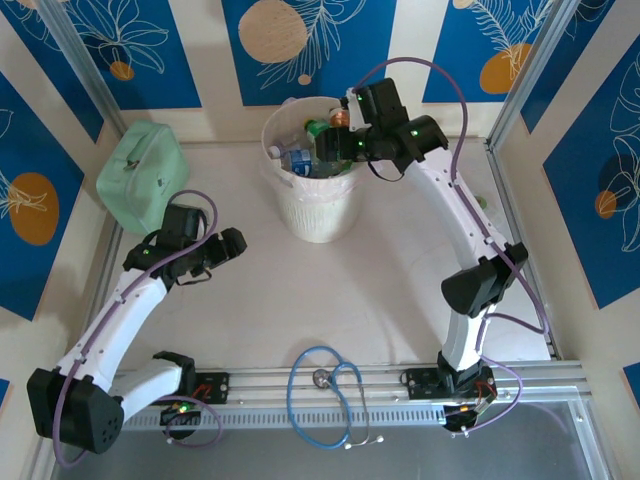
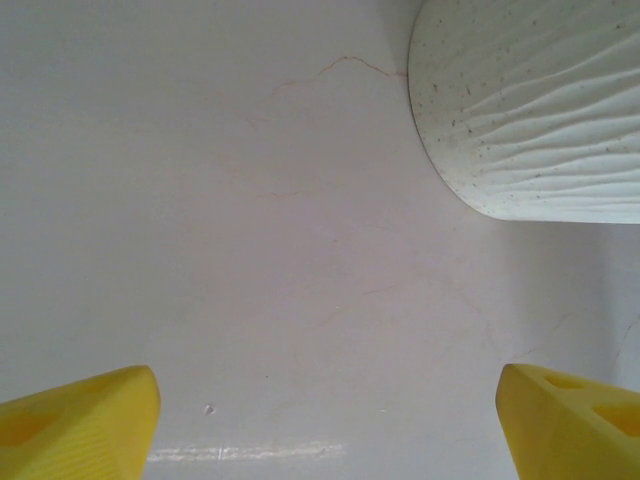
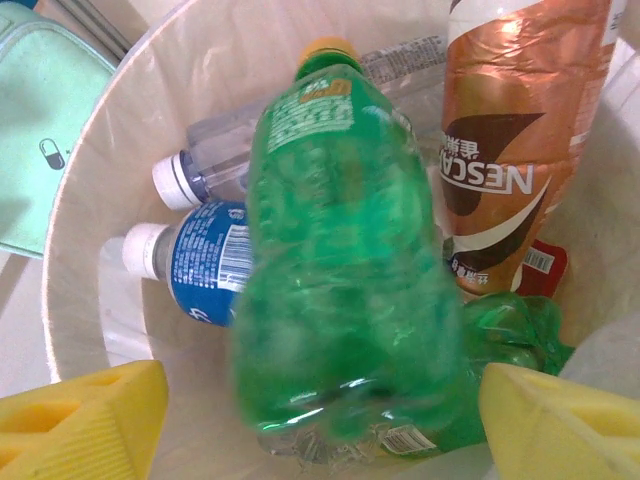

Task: Put the plastic bottles in the bin

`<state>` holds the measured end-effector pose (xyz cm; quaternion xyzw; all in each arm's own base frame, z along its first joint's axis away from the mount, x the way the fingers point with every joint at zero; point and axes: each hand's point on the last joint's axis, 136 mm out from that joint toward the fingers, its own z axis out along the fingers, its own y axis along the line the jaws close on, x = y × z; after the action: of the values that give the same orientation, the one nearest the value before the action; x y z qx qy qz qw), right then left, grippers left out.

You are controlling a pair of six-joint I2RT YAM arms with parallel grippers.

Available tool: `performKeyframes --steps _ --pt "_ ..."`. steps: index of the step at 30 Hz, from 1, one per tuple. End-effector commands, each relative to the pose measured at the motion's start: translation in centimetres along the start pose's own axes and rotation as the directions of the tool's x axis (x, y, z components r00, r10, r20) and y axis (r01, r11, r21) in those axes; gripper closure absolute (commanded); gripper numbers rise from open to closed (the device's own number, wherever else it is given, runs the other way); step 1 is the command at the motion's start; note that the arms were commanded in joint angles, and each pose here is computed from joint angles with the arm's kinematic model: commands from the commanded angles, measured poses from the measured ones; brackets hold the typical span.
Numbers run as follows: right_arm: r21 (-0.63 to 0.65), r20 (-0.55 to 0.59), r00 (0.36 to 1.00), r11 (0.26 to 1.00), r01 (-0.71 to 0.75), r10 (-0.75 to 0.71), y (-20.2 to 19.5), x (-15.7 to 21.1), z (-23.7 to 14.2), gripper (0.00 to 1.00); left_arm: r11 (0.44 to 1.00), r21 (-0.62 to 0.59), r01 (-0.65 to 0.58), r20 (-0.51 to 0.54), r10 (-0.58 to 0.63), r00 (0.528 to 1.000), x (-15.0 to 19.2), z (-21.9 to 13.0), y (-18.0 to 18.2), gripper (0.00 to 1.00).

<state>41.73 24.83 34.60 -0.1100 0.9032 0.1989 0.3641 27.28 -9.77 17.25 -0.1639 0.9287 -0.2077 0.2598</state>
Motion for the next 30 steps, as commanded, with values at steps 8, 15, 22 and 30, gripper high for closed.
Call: performKeyframes --steps 8,15,22,30 --pt "0.019 0.073 0.997 1.0 0.007 -0.008 0.2 -1.4 -2.7 0.22 1.0 -0.012 -0.009 0.025 0.01 1.0 -0.7 -0.8 0.1 0.13" --pt "0.022 0.103 0.995 1.0 0.005 -0.007 0.4 -1.8 -3.4 0.27 1.0 -0.024 -0.017 0.033 0.018 0.999 -0.6 -1.0 0.5 0.12" --pt "0.065 0.195 0.981 0.998 -0.004 -0.009 0.1 -1.5 -7.6 0.26 0.995 -0.062 -0.082 0.096 0.088 0.991 -2.1 -2.6 0.5 0.08" --pt "0.272 0.296 0.954 0.955 -0.119 0.034 -6.4 7.2 -11.9 0.1 0.963 -0.227 -0.147 0.335 0.219 0.916 -7.4 -5.9 1.5 0.0"
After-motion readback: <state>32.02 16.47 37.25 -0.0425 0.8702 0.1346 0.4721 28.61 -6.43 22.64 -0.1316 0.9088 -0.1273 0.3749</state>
